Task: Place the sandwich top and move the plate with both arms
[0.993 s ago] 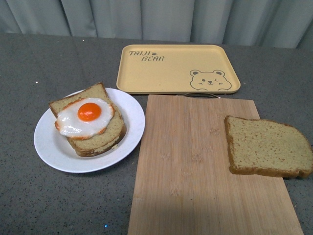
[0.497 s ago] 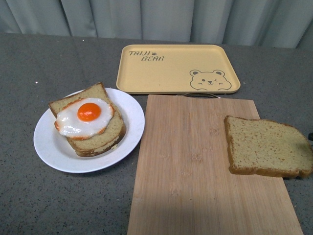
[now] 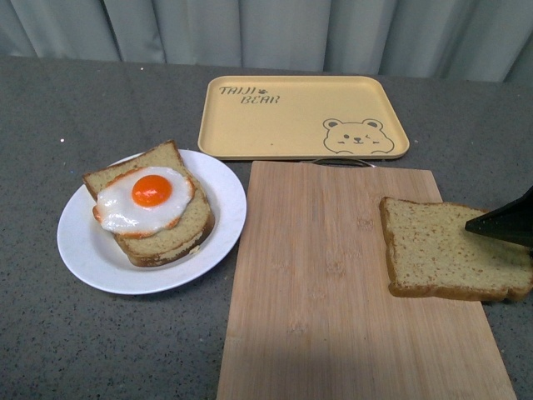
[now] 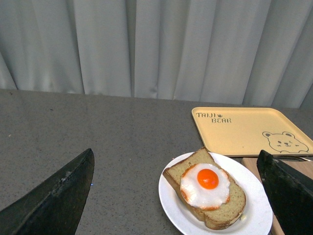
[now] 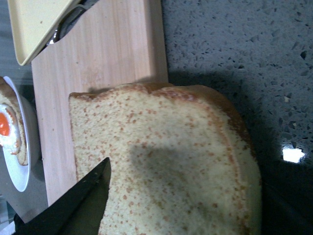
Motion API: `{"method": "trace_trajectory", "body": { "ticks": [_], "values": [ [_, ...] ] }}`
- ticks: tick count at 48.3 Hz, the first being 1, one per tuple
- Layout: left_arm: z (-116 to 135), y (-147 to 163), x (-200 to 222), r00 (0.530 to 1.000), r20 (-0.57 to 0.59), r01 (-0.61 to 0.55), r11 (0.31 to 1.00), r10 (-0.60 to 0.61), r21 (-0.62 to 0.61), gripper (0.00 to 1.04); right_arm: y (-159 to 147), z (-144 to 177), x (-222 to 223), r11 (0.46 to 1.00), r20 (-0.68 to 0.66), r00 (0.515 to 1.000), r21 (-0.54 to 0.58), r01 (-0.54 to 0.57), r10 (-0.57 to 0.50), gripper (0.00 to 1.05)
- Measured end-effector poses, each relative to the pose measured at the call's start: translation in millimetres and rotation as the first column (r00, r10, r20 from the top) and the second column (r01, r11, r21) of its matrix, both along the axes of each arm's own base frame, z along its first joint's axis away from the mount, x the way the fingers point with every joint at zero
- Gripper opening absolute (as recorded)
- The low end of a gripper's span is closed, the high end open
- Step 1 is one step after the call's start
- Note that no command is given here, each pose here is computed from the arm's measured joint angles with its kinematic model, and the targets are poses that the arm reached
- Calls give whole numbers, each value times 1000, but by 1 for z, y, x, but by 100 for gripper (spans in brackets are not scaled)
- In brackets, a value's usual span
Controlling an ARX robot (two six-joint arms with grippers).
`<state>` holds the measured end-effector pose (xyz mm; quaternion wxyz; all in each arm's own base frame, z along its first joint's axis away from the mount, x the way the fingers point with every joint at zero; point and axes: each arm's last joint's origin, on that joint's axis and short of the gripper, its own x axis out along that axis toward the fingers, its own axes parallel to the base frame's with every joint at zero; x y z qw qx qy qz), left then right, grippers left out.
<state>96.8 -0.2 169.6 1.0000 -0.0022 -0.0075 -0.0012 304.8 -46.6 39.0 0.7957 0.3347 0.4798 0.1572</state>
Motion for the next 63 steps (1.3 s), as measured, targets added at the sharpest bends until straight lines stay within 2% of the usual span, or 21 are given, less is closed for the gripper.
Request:
{"method": "trace_trajectory", "body": {
  "ticks": [21, 27, 38, 43, 51, 63],
  "values": [
    [0, 0, 0, 1000, 0, 0, 1000, 0, 0, 98, -4, -3, 1, 999, -46, 998, 19, 42, -41, 19],
    [0, 0, 0, 1000, 0, 0, 1000, 0, 0, 98, -2, 8, -2, 999, -19, 999, 37, 28, -28, 3],
    [0, 0, 0, 1000, 0, 0, 1000, 0, 0, 98, 9, 48, 1, 991, 159, 987, 132, -28, 7, 3],
    [0, 0, 0, 1000, 0, 0, 1000, 0, 0, 98, 24, 65, 8, 981, 241, 970, 178, -72, 27, 3],
    [0, 0, 0, 1000, 0, 0, 1000, 0, 0, 98, 77, 77, 28, 949, 329, 942, 274, -159, 63, 3],
    [0, 0, 0, 1000, 0, 0, 1000, 0, 0, 98, 155, 66, 63, 886, 285, 949, 394, -243, 133, 3]
  ]
}}
